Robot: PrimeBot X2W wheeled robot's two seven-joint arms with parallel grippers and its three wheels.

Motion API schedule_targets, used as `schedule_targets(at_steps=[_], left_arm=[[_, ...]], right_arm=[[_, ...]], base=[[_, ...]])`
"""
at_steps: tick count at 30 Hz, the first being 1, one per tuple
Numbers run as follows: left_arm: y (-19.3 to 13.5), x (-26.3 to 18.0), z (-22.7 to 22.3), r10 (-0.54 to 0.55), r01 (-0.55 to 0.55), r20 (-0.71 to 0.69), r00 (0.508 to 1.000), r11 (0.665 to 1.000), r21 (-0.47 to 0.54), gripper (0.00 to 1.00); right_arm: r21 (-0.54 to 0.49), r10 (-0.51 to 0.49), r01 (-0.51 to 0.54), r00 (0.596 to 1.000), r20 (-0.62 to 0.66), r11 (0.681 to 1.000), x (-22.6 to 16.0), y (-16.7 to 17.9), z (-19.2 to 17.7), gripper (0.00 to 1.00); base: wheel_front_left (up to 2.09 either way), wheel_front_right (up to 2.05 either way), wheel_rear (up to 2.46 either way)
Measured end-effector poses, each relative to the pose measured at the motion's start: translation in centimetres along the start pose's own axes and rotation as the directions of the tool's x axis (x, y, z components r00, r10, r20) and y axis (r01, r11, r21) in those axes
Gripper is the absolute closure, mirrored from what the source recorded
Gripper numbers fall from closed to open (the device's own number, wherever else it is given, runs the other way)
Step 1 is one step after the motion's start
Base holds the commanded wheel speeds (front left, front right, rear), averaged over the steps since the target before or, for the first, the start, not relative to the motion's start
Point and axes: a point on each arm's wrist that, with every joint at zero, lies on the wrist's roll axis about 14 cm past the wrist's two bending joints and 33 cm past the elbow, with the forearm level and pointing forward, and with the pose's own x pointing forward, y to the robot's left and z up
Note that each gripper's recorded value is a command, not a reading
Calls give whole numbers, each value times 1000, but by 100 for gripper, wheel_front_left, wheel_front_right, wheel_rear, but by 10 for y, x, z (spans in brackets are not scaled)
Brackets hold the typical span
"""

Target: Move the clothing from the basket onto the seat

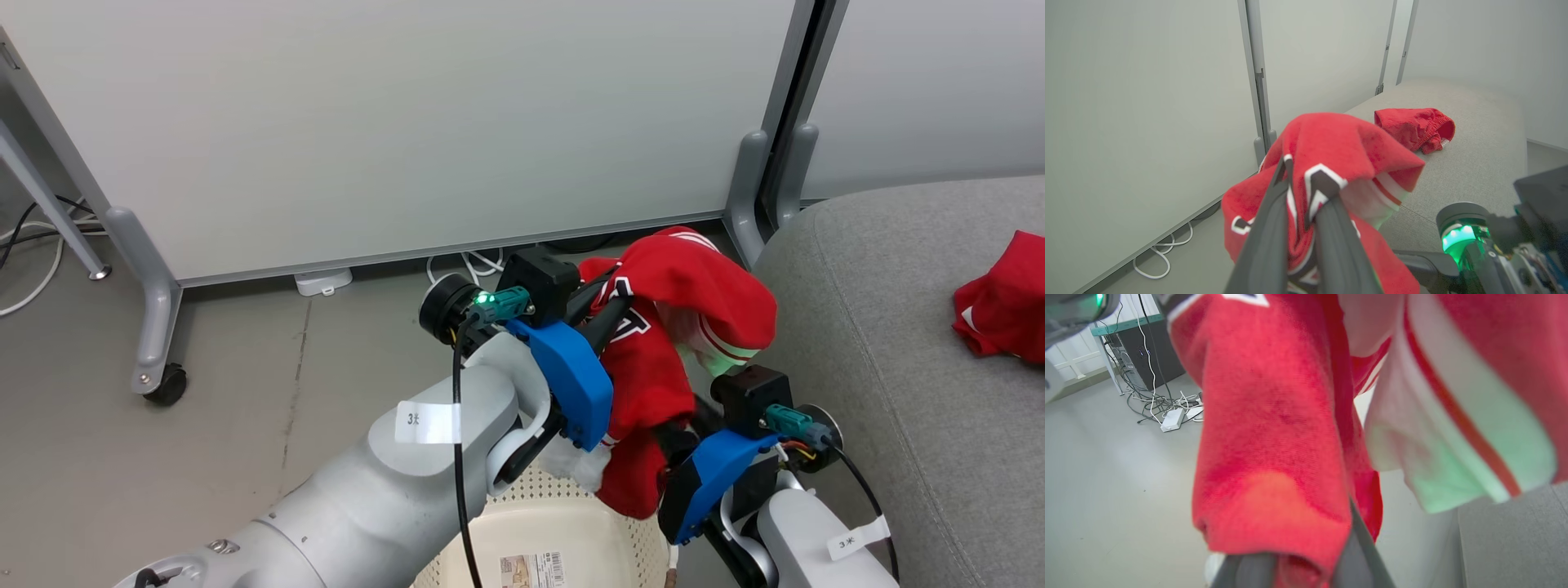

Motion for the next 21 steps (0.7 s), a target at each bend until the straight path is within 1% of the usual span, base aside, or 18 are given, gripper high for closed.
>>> schedule_targets(at_steps=[18,19,20,21], left_arm=[[-2,2,-2,-3,3,-6,1000,1000,-4,100],[-2,2,-2,-3,3,-7,1000,1000,-4,96],[-2,2,-2,-1,1,-7,1000,1000,-4,83],[-2,2,-2,0,0,-7,1000,1000,-6,26]], right_arm=[[12,-18,18,999,28,1000,-1,-7,3,100],[12,-18,18,999,27,1000,0,-7,3,100],[13,-18,18,999,28,1000,0,-7,3,100],[13,-18,18,999,29,1000,0,-7,3,100]], base=[[0,0,0],[0,0,0],[0,0,0],[0,0,0]])
